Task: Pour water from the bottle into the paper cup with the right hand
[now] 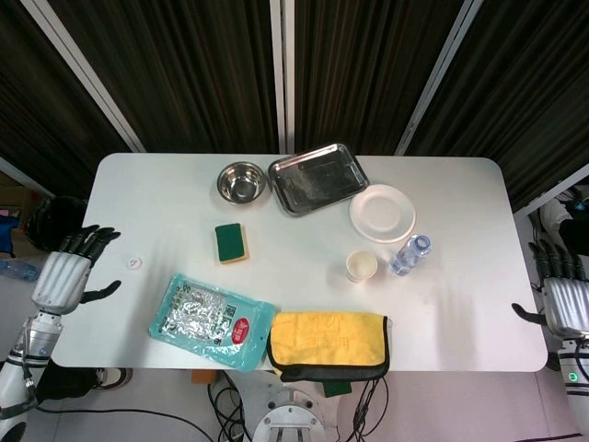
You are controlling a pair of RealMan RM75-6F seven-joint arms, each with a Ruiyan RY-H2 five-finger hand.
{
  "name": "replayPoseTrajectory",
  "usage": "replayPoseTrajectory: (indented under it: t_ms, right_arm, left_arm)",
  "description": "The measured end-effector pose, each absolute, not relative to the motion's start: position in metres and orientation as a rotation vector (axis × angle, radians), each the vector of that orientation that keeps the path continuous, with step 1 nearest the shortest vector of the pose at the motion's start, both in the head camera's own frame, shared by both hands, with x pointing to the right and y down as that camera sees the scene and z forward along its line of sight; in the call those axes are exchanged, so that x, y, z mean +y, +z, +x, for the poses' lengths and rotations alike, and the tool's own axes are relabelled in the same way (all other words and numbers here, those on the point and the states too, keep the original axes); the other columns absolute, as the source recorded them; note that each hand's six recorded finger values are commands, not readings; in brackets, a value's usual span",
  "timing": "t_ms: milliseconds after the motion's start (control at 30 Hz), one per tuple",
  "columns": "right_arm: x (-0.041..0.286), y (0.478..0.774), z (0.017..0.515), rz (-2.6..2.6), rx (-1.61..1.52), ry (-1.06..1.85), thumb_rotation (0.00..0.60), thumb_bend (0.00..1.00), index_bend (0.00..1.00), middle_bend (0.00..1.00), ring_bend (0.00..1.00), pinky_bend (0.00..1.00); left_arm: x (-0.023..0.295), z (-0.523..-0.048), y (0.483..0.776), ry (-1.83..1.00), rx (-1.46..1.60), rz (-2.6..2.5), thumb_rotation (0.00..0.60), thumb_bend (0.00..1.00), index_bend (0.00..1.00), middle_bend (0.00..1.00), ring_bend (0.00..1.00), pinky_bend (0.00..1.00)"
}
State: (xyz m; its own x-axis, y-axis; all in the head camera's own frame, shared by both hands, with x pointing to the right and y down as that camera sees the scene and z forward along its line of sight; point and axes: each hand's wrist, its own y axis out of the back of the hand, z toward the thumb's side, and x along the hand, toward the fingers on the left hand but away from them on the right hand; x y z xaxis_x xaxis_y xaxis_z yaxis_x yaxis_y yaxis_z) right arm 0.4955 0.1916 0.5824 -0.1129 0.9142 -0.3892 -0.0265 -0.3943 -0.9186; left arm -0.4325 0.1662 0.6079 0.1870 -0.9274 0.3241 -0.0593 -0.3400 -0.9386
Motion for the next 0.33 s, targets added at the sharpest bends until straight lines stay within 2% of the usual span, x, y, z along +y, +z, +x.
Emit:
replayPoseTrajectory:
  t_ms: [33,133,333]
  right_arm:
    - [0.195,0.576,0.498,-1.393,-1.044,1.598,0.6,0.07,0.0,0.0,0.0,0.0]
    - [0.204,0.567,0.498,-1.397,-1.073,1.561,0.6,0.07,0.0,0.0,0.0,0.0]
    - [0.214,0.574,0.497,-1.449,-1.092,1.537,0.6,0.07,0.0,0.0,0.0,0.0]
  left_arm:
    - [0.171,-0.439,0.606,-1.296,0.964,-1.574,0.426,0.13,0.19,0.16,0.11,0.16]
    - [0.19,-0.459,0.603,-1.381,0.968,-1.523,0.352,0.13,0.19,0.15,0.11,0.16]
    - [0.212,-0.47,0.602,-1.434,0.936,-1.546,0.346,0.13,0.18,0.15,0.11,0.16]
